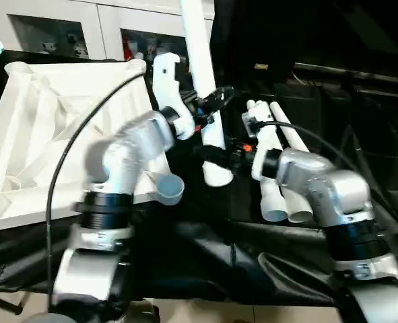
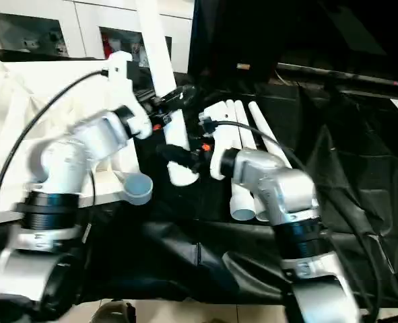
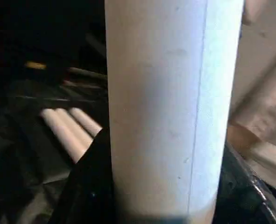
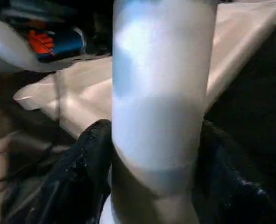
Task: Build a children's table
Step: Pick table leg
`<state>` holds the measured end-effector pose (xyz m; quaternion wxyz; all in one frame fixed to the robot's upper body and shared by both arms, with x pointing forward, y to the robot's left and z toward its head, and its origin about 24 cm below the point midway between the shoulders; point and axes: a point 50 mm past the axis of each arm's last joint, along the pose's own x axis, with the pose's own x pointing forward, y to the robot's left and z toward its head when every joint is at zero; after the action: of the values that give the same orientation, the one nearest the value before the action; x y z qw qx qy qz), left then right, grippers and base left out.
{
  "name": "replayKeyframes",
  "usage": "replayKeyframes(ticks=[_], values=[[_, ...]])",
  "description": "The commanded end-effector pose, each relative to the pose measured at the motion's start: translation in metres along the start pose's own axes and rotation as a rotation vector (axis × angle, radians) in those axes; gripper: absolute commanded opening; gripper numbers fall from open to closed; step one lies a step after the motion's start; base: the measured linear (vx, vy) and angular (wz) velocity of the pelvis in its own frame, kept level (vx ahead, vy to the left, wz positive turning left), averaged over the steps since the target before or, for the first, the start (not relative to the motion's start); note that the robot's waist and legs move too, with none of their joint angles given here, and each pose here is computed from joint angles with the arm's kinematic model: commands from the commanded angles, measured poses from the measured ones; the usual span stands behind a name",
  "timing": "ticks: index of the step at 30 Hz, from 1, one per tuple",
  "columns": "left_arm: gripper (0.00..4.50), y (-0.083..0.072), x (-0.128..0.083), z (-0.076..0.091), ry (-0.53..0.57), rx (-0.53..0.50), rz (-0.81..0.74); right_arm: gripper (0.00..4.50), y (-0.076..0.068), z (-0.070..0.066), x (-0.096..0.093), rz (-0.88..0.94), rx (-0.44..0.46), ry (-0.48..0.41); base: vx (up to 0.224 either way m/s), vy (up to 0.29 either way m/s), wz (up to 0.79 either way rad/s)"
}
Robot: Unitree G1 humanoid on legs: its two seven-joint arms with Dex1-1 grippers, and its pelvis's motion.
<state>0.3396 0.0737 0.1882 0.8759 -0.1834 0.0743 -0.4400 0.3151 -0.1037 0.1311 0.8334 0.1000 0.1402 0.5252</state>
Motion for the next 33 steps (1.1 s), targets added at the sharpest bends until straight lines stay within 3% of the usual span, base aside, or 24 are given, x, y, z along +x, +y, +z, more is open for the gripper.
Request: replayKeyframes(ticks=[1,10,16,17,23,26,33], values=[[1.88,-0.019,0.005,0.005,0.036,0.048,-0.159,3.05,0.003,0.004,-0.015,0.109,0.045,-0.023,0.000,0.000,0.00],[1.88,-0.034,0.008,0.015,0.042,-0.033,-0.381,3.05,0.003,-0.001,-0.025,0.178,0.062,0.051,0.000,0.000,0.00],[1.88,-0.036,0.010,0.015,0.048,-0.044,-0.419,2.57,0.007,0.000,-0.029,0.214,0.080,0.058,0.000,0.000,0.00],[1.88,-0.036,0.009,0.015,0.050,-0.042,-0.420,2.33,0.006,0.000,-0.030,0.214,0.082,0.055,0.000,0.000,0.00],[1.88,-0.034,0.009,0.013,0.051,-0.031,-0.391,1.98,0.005,0.001,-0.026,0.186,0.082,0.032,0.000,0.000,0.00],[2.58,-0.028,0.011,0.012,0.057,0.018,-0.314,1.95,0.004,0.002,-0.024,0.169,0.081,0.024,0.000,0.000,0.00],[3.01,-0.016,0.016,0.015,-0.008,0.014,-0.105,1.94,0.003,0.000,-0.018,0.118,0.085,0.019,0.000,0.000,0.00]])
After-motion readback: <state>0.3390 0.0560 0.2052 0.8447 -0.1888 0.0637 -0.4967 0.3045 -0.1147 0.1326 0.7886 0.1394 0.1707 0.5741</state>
